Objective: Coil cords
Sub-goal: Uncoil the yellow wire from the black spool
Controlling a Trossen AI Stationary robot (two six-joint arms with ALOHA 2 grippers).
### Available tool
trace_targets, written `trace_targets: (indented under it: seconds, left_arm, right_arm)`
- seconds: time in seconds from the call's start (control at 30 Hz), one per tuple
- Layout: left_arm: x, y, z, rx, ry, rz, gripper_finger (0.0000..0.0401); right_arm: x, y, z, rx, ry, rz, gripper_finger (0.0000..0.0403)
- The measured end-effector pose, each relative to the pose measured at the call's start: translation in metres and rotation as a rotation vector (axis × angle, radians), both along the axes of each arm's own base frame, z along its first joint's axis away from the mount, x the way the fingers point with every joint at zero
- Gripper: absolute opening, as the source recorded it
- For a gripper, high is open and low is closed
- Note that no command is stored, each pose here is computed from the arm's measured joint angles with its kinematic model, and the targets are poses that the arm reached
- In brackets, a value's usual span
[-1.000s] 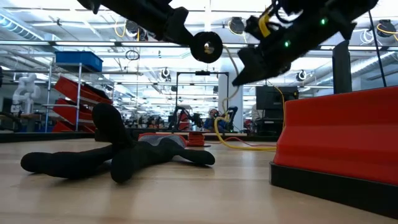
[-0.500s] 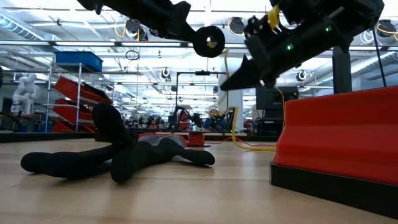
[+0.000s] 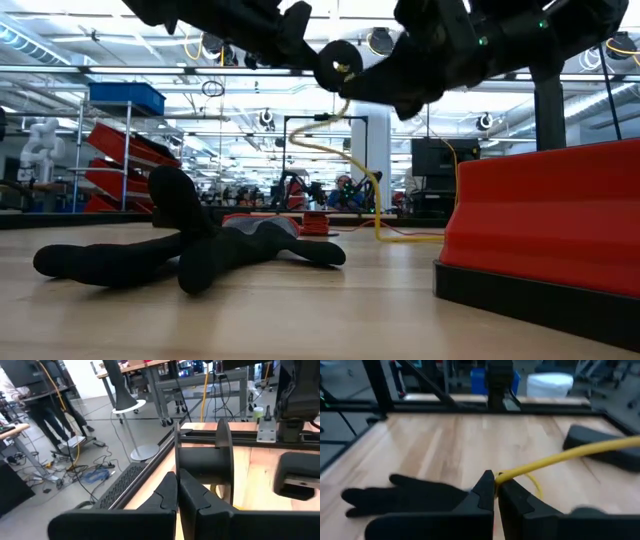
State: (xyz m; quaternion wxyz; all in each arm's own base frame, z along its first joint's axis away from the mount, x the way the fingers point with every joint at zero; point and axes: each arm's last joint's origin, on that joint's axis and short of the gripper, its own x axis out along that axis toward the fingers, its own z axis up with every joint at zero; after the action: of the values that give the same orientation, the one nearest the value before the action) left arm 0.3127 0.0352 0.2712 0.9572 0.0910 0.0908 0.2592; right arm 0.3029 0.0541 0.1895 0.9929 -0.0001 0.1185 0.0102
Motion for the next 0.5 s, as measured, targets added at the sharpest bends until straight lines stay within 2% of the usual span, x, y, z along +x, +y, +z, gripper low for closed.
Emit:
trace_targets:
  seconds: [0.17, 0.3, 0.5]
  left_arm:
    - [0.002, 0.005, -0.002, -0.003, -0.003, -0.007, 0.0]
    - [0.008, 0.011, -0.015, -0.008, 0.038, -0.001, 0.0]
    - [0.019, 0.025, -0.039, -0.02, 0.095, 0.017, 0.0]
  right_arm:
    - [0.001, 0.002, 0.004, 0.003, -0.038, 0.032, 0.0005]
    - [0.0, 0.001, 0.002, 0.021, -0.025, 0.017, 0.0018]
    - [-0.001, -0.001, -0.004, 0.039, 0.036, -0.049, 0.0082]
